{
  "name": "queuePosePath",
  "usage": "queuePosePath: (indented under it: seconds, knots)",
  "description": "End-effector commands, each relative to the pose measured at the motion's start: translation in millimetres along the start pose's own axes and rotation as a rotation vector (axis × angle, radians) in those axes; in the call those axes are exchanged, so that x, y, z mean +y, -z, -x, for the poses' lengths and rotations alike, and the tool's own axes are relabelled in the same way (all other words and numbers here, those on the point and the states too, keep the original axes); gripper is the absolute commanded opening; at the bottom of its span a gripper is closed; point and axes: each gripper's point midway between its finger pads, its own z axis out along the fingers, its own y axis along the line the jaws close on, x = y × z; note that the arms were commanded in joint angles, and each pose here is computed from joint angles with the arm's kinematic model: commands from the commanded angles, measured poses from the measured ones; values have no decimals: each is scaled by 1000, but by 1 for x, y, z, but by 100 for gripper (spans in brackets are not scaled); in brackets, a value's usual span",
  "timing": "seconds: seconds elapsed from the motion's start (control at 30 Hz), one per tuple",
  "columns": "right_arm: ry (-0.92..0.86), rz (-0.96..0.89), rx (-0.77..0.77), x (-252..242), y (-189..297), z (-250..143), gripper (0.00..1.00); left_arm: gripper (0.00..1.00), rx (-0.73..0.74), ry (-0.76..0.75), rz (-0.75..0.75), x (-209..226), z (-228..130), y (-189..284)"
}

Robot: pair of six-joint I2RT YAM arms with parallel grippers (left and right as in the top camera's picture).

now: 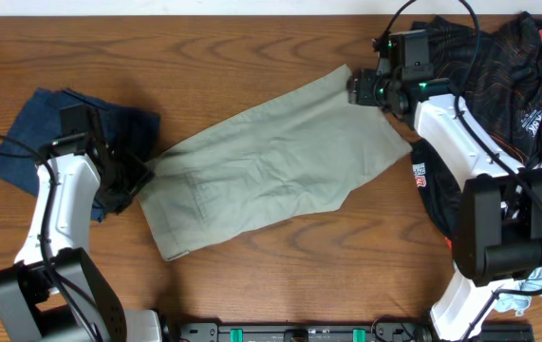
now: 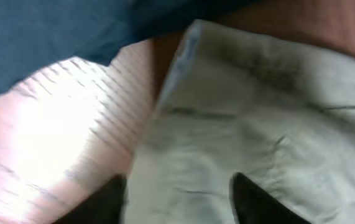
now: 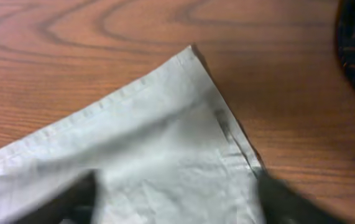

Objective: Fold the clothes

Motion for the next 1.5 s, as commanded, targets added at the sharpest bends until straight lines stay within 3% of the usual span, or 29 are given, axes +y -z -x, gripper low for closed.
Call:
queuePosePath:
  seconds: [0.0,0.1,0.3,0.33,0.43,0.63,0.8,1.03,1.1,1.3,1.47]
  knots:
    - [12,-9,13,1,-1,-1,99,65,-2,0,41,9,0,-1]
    - [-6,-32,69,-9,0,-14,99,66,14,3,51,11,-4,-1]
    - [24,-78,249,-27,9,-56,78,66,89,14,107,24,-23,1]
    - [22,-80,261,-27,10,-59,78,66,90,14,118,26,-24,1]
    - [18,-83,288,-28,12,-65,80,80,102,14,131,30,-27,-1]
    - [26,-26,311,-14,20,-69,79,84,131,-47,131,38,-39,-16]
    - [74,25,345,4,29,-78,76,84,177,-132,-22,22,-56,-41]
    - [180,60,408,29,33,-98,72,83,167,-135,-43,30,-66,-64]
    - [202,68,423,38,34,-105,70,75,172,-153,-97,23,-70,-68]
    - [257,95,446,62,34,-118,43,42,180,-165,-140,19,-74,-72]
    - [300,114,460,80,35,-129,41,24,191,-162,-134,20,-77,-72]
